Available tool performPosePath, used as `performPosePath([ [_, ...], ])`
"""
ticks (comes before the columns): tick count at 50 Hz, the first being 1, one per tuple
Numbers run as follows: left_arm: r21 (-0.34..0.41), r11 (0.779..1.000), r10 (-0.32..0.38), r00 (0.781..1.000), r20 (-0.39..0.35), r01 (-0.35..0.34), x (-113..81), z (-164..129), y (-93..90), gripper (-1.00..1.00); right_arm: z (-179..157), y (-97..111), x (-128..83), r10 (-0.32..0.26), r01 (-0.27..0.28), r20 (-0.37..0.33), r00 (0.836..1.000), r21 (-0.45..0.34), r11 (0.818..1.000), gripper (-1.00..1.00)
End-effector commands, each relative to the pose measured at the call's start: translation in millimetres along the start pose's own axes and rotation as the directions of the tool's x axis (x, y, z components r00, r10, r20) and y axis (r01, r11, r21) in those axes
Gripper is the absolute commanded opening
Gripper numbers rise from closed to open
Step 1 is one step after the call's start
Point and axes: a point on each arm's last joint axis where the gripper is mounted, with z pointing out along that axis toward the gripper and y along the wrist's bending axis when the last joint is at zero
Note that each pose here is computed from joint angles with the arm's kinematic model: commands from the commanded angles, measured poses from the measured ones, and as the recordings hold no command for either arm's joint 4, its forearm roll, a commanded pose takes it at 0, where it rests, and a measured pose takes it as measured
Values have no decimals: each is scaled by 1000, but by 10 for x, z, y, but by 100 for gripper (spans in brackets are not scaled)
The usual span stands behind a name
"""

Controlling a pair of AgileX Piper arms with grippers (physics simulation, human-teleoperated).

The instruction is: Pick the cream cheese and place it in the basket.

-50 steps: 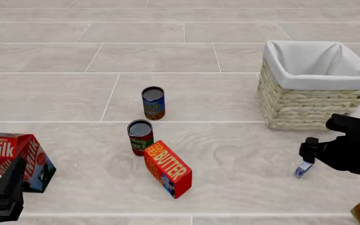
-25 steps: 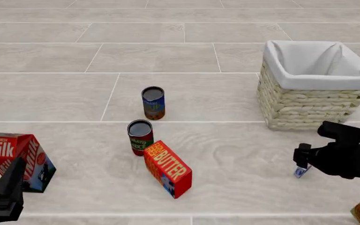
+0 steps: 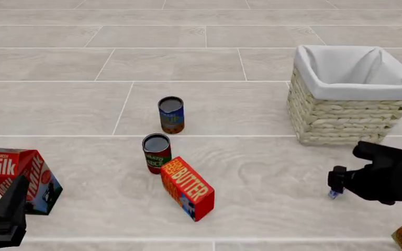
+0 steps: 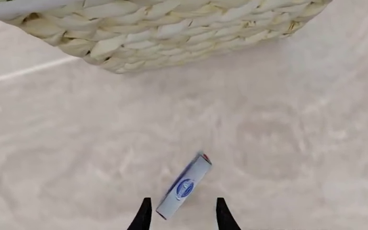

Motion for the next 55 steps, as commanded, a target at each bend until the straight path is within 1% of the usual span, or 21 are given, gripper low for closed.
performPosePath([
  [1,0,1000,0,1000,0,0,0,0,0,100,57,-37,27,-9,9,-26,1000,11,1000,100],
  [7,0,1000,0,1000,0,0,0,0,0,100,124,-37,44,-3,4,-36,999,11,1000,100],
  [13,0,1000,0,1000,0,0,0,0,0,100,190,-8,64,-8,8,-47,999,6,1000,100],
  [15,0,1000,0,1000,0,0,0,0,0,100,209,-1,47,-17,17,-45,999,4,1000,100],
  [20,0,1000,0,1000,0,0,0,0,0,100,258,28,40,-18,18,-51,999,-1,1000,100],
  [22,0,1000,0,1000,0,0,0,0,0,100,302,42,80,-23,23,-60,998,-4,1000,100],
  [24,0,1000,0,1000,0,0,0,0,0,100,343,49,116,-17,16,-70,997,-5,1000,100],
  [29,0,1000,0,1000,0,0,0,0,0,100,415,53,133,-22,21,-70,997,-6,1000,100],
  [30,0,1000,0,1000,0,0,0,0,0,100,432,43,138,-12,12,-71,997,-4,1000,100],
  [35,0,1000,0,1000,0,0,0,0,0,100,528,33,204,1,-1,-82,997,-1,1000,100],
  [39,0,1000,0,1000,0,0,0,0,0,100,570,23,231,4,-4,-87,996,2,1000,100],
  [41,0,1000,0,1000,0,0,0,0,0,100,584,26,257,19,-19,-92,996,2,1000,100],
  [43,0,1000,0,1000,0,0,0,0,0,100,581,52,264,11,-11,-90,996,-4,1000,100],
  [45,0,1000,0,1000,0,0,0,0,0,100,507,-39,183,22,-21,-54,998,11,1000,100],
  [46,0,1000,0,1000,0,0,0,0,0,100,477,-57,155,44,-44,-45,998,16,999,-100],
  [47,0,1000,0,1000,0,0,0,0,0,100,454,-90,130,57,-56,-35,998,22,998,-100],
  [48,0,1000,0,1000,0,0,0,0,0,100,452,-93,122,48,-47,-36,998,23,999,-100],
  [50,0,1000,0,1000,0,0,0,0,0,100,423,-74,118,62,-62,-33,998,19,998,-100],
  [55,0,1000,0,1000,0,0,0,0,0,100,382,-71,100,73,-73,-21,997,17,997,-100],
])
